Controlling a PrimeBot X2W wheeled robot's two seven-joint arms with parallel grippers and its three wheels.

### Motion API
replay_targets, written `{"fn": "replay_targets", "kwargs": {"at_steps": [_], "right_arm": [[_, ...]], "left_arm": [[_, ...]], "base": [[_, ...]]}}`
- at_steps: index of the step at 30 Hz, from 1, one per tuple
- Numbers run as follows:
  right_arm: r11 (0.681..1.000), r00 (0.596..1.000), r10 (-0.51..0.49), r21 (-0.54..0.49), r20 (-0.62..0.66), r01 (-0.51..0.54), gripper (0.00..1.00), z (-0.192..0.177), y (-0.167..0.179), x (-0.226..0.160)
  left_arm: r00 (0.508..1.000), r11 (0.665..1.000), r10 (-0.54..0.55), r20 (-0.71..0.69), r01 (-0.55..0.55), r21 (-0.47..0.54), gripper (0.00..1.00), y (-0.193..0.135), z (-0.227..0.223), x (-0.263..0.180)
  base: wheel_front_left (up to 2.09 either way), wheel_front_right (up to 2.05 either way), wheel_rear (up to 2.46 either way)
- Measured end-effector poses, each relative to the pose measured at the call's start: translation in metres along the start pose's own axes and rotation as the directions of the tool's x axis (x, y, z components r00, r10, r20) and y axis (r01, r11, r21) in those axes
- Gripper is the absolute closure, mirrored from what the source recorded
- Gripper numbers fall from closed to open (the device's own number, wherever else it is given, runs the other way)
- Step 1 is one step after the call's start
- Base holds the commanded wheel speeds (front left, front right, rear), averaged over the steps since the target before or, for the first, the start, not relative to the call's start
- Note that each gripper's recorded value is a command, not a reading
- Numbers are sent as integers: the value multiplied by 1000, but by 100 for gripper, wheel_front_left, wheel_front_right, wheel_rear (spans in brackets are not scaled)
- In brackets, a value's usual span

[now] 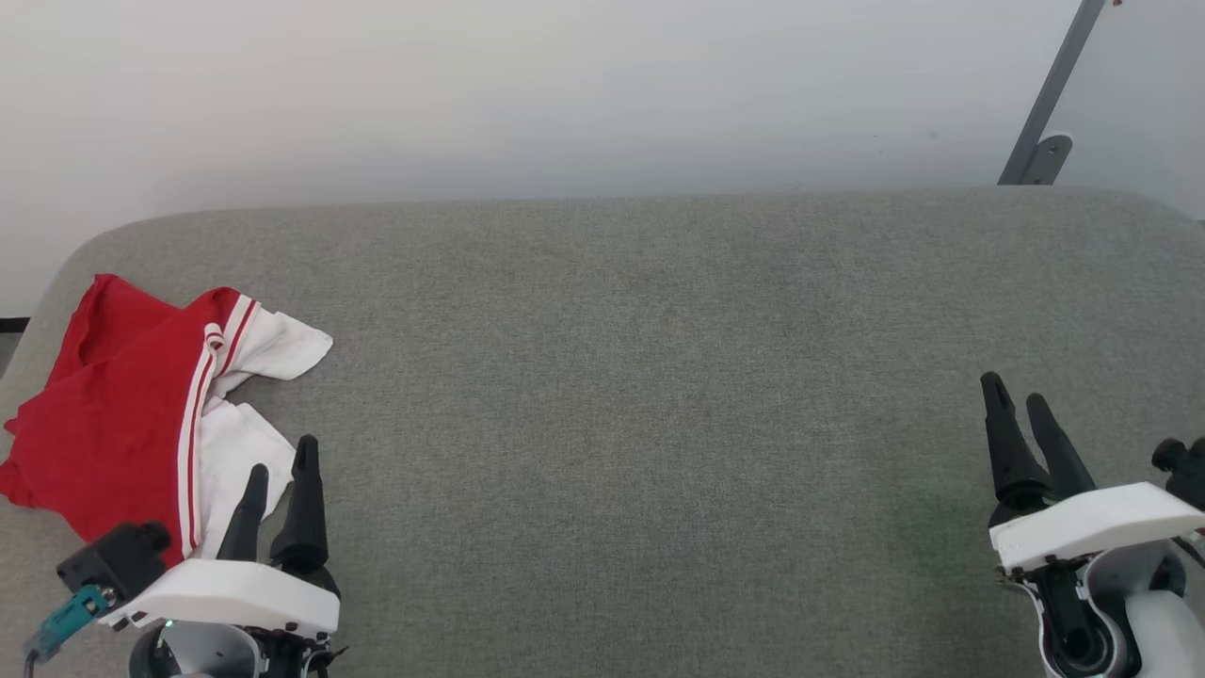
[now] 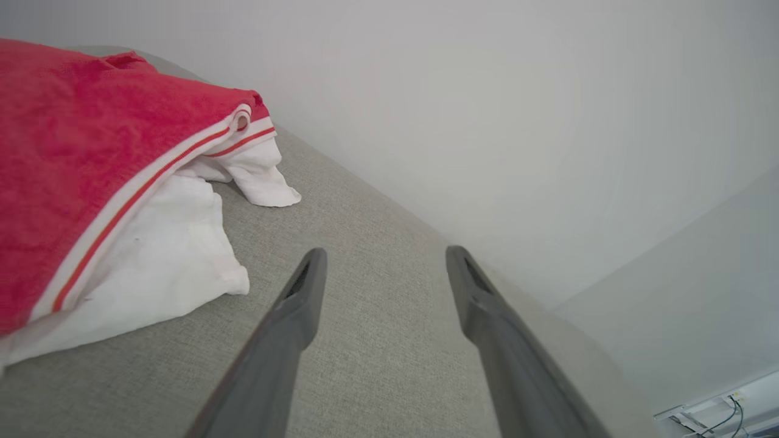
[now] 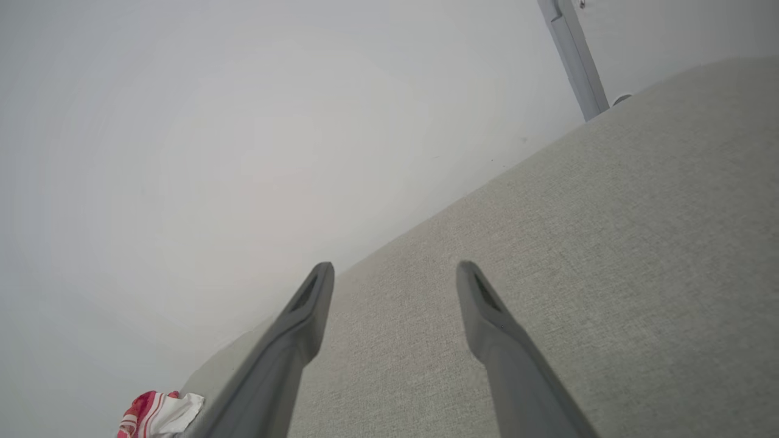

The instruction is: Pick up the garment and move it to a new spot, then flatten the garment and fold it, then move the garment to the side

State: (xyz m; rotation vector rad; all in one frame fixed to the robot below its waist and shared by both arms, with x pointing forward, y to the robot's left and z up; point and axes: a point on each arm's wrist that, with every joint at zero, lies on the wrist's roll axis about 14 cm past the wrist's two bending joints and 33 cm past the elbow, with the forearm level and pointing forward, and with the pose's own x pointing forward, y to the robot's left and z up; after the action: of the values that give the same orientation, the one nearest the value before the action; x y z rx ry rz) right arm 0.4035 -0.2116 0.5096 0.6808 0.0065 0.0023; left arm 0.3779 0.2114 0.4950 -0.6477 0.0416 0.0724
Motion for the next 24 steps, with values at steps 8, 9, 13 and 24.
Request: {"fn": "replay_targets", "kwargs": {"at_steps": [8, 9, 13, 24], "right_arm": [[990, 1000, 12, -142, -2, -12, 0, -1, 1, 2], [988, 1000, 13, -154, -3, -14, 0, -1, 1, 3], [978, 1000, 26, -209, 7, -24, 0, 3, 4, 7], [955, 999, 37, -296, 20, -29, 0, 6, 4, 10]], "left_arm": [[1000, 991, -2, 0, 2, 135, 0, -1, -1, 1], [1000, 989, -1, 1, 1, 150, 0, -1, -1, 1], [1000, 977, -6, 7, 4, 213, 0, -3, -1, 1], [1000, 940, -14, 21, 6, 342, 0, -4, 2, 1]], "base": [[0, 0, 0], [0, 0, 0], [0, 0, 0], [0, 0, 0]]}}
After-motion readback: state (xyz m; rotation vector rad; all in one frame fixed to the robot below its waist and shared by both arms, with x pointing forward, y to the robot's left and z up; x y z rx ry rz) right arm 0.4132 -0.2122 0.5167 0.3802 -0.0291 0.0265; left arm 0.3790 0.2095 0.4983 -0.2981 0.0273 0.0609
